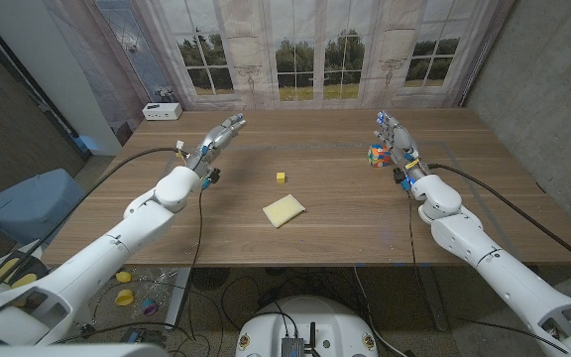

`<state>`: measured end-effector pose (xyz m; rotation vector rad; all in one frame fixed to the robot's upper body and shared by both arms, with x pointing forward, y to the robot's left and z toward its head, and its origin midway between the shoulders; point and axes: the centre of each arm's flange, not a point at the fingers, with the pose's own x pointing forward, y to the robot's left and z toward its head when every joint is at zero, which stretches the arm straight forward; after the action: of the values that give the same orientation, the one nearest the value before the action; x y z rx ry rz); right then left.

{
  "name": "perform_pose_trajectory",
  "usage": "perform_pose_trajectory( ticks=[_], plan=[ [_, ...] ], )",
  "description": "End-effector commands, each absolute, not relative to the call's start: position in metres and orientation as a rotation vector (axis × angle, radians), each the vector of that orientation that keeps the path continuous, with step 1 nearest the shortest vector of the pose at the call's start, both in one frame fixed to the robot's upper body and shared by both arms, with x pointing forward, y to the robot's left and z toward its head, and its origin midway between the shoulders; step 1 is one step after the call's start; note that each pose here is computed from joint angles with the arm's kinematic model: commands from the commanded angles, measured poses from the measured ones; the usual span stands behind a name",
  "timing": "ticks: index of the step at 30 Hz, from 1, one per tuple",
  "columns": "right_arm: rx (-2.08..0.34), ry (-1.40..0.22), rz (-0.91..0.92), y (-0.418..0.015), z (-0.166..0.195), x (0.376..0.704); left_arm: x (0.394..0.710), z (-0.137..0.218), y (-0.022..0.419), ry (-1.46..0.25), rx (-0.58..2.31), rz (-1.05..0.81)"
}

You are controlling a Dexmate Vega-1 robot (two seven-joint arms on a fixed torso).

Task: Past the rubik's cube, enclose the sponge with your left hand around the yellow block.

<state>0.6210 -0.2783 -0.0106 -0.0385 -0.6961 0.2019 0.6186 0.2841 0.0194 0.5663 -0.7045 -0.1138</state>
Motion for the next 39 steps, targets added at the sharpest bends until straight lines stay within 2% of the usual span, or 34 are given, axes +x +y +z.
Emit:
perform_pose_trajectory(
  ticks=[1, 39],
  plan=[
    [-0.051, -0.706, 0.179, -0.27, -0.016, 0.605, 0.603, 0.032, 0.281, -0.7, 0.81, -0.14],
    [-0.049, -0.753, 0.11, -0.249, -0.049, 0.559, 0.574, 0.072, 0.225, -0.814, 1.39, -0.367]
  ],
)
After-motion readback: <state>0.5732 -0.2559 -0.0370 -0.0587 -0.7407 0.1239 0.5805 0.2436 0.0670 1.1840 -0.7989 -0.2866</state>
